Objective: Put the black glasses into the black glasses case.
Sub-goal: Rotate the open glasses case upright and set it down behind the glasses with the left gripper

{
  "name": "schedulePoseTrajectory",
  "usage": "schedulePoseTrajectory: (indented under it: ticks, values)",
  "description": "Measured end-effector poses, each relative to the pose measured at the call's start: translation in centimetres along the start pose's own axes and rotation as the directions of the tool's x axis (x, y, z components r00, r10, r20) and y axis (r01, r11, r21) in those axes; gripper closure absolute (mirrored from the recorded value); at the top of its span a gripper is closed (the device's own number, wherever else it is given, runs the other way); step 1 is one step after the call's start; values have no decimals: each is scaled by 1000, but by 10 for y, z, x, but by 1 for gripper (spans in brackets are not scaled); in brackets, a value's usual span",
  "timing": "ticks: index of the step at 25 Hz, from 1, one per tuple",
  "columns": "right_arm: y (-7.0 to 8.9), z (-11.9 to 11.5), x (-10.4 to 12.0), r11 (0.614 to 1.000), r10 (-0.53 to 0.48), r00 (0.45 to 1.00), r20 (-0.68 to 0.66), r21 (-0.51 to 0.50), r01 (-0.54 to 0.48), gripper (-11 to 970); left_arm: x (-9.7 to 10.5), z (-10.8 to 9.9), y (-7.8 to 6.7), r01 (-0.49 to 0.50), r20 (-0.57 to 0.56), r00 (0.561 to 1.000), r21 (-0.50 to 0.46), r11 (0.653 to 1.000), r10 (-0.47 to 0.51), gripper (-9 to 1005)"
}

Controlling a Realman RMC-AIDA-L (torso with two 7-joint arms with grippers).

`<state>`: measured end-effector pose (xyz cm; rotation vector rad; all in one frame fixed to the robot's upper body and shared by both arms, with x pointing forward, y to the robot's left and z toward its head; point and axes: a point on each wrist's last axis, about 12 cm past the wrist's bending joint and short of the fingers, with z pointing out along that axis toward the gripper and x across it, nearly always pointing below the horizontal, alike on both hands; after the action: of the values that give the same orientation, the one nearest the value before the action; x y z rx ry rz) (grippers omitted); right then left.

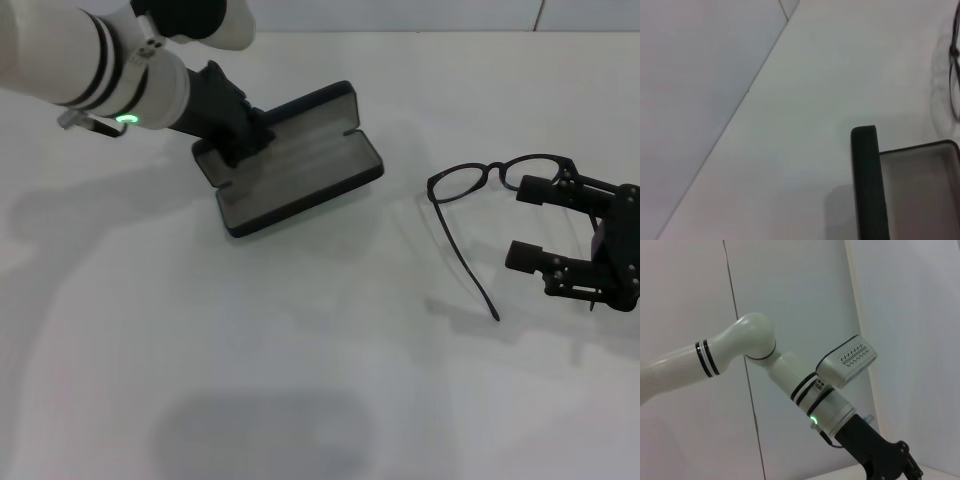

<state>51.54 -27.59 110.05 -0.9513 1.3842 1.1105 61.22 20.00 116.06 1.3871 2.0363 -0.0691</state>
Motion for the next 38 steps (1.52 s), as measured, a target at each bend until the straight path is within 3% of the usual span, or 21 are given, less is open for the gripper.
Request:
schedulePoseTrajectory:
  ticks: [9, 16, 20, 23, 27, 31, 34, 38]
  values:
    - [0, 0, 1, 1000, 3, 1000, 0, 1, -3, 227, -9, 19, -20, 64, 1, 998, 46, 997, -64, 804]
    - [3, -4, 4, 1000, 14, 1000, -1, 10, -14, 231, -14, 17, -22, 72, 17, 997, 44, 996, -72, 578]
    - [4, -5, 5, 1000, 17, 1000, 0, 11, -17, 233, -15, -1, -15, 127, 98, 986, 53, 991, -132, 389]
    - [5, -6, 5, 1000, 18, 1000, 2, 9, -18, 234, -10, -27, -5, 191, 204, 957, 94, 977, -207, 329]
    - [4, -8, 5, 1000, 17, 1000, -1, 13, -17, 236, 6, -62, 7, 264, 347, 883, 193, 945, -317, 249]
    - [3, -9, 4, 1000, 16, 1000, -3, 20, -16, 238, 30, -92, 9, 275, 471, 791, 295, 915, -390, 169]
    - [3, -10, 4, 1000, 15, 1000, -5, 22, -15, 239, 44, -100, 8, 287, 504, 757, 314, 905, -415, 149]
    - [1, -7, 1, 1000, 8, 1000, -6, 14, -8, 241, 49, -92, 6, 302, 457, 785, 305, 903, -417, 133]
